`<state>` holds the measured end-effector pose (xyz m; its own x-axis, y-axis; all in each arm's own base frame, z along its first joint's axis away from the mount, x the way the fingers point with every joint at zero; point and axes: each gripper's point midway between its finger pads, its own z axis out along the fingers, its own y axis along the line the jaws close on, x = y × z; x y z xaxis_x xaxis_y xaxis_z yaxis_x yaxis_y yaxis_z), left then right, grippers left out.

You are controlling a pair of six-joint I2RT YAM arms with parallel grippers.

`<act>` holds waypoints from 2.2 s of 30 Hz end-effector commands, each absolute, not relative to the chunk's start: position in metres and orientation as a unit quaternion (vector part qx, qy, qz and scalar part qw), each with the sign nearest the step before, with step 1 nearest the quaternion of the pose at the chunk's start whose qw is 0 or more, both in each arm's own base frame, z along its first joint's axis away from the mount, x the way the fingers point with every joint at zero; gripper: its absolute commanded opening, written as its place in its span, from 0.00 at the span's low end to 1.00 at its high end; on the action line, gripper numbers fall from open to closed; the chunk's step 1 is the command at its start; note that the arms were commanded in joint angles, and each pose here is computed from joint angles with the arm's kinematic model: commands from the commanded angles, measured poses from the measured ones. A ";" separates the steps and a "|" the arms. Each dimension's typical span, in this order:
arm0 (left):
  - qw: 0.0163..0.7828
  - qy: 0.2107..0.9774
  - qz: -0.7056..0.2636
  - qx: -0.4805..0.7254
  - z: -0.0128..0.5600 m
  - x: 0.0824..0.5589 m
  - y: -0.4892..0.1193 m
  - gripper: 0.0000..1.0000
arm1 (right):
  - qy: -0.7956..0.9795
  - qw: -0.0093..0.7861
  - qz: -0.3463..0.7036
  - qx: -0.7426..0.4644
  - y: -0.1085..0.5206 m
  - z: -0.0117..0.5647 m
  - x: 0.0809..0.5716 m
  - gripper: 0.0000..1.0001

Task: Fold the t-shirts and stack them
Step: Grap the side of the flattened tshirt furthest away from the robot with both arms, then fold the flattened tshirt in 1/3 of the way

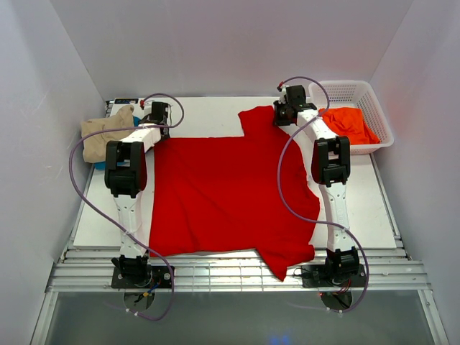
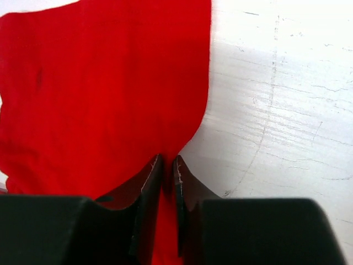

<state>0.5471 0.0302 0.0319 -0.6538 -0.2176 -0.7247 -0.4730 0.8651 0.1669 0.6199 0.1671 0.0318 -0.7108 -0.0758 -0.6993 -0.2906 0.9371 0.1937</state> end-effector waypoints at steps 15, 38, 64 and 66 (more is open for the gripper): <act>0.327 0.918 0.127 -0.187 -0.021 0.550 0.022 0.34 | 0.912 0.369 0.142 -0.112 0.163 0.052 0.609 0.14; 0.504 0.835 0.011 -0.219 0.133 0.524 0.003 0.00 | 0.864 0.476 0.103 -0.129 0.158 0.194 0.553 0.08; 0.398 0.875 0.048 -0.270 0.077 0.413 0.015 0.00 | 0.920 0.365 0.039 -0.136 0.146 0.135 0.353 0.08; 0.391 0.876 0.060 -0.276 0.073 0.408 0.018 0.00 | 0.924 0.356 0.031 -0.134 0.143 0.130 0.346 0.08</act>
<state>0.4168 0.0052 0.0557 -0.5857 -0.4216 -0.6922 -0.4759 0.8702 -0.1273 0.3564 0.1506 0.1329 -0.6918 -0.2340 -0.6832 -0.3081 0.9513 -0.0139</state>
